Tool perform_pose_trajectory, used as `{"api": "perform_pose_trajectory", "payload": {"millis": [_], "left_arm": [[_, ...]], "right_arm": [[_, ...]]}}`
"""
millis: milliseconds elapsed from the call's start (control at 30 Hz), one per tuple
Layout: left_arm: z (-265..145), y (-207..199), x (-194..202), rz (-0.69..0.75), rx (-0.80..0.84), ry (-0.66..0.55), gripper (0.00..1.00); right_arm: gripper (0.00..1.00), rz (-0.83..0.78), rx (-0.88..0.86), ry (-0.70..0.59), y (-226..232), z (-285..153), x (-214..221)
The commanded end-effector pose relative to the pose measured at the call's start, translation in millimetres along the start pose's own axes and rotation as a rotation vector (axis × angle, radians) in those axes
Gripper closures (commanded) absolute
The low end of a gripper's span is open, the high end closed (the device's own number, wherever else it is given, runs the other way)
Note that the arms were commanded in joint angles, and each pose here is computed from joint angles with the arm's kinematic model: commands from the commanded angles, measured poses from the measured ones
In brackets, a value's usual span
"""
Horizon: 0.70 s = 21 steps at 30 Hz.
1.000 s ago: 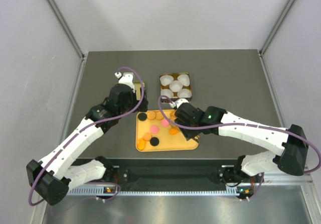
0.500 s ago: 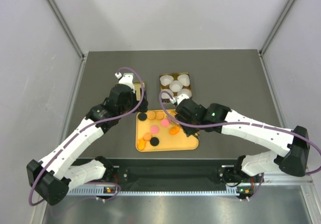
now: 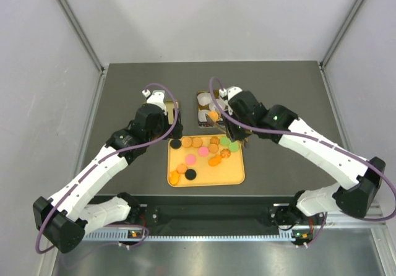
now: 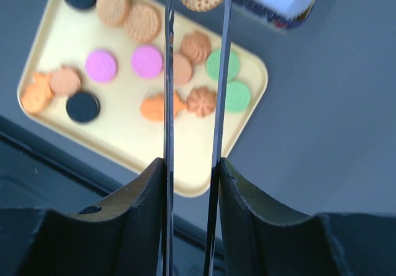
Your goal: Pack the cookies
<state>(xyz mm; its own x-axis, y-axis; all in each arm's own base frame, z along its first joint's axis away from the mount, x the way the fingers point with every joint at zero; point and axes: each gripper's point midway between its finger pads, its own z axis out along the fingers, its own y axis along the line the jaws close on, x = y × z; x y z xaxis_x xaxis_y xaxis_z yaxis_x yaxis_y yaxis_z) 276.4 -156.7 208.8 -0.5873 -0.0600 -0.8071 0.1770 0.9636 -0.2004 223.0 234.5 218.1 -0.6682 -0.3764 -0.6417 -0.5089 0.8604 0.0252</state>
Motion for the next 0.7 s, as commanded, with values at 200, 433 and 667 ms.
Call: {"api": "perform_pose_trajectory", "payload": {"millis": [200,433,667], "left_arm": [[-3.5,-1.6,-15.8,-0.015,0.014,-0.062,0.01],[-4.6,1.2,-14.3,-0.018,0.008,-0.065,0.01],[-5.5,2.7,-9.6,-0.023,0.007,-0.059,0.01]], "right_arm": [[0.64,0.094,-0.02,-0.175,-13.0,46.2,-99.2],[0.64,0.129,0.013,-0.168,-26.2,85.5,-119.3],[0.63,0.168,0.04,-0.141,-40.2,119.7,-119.0]]}}
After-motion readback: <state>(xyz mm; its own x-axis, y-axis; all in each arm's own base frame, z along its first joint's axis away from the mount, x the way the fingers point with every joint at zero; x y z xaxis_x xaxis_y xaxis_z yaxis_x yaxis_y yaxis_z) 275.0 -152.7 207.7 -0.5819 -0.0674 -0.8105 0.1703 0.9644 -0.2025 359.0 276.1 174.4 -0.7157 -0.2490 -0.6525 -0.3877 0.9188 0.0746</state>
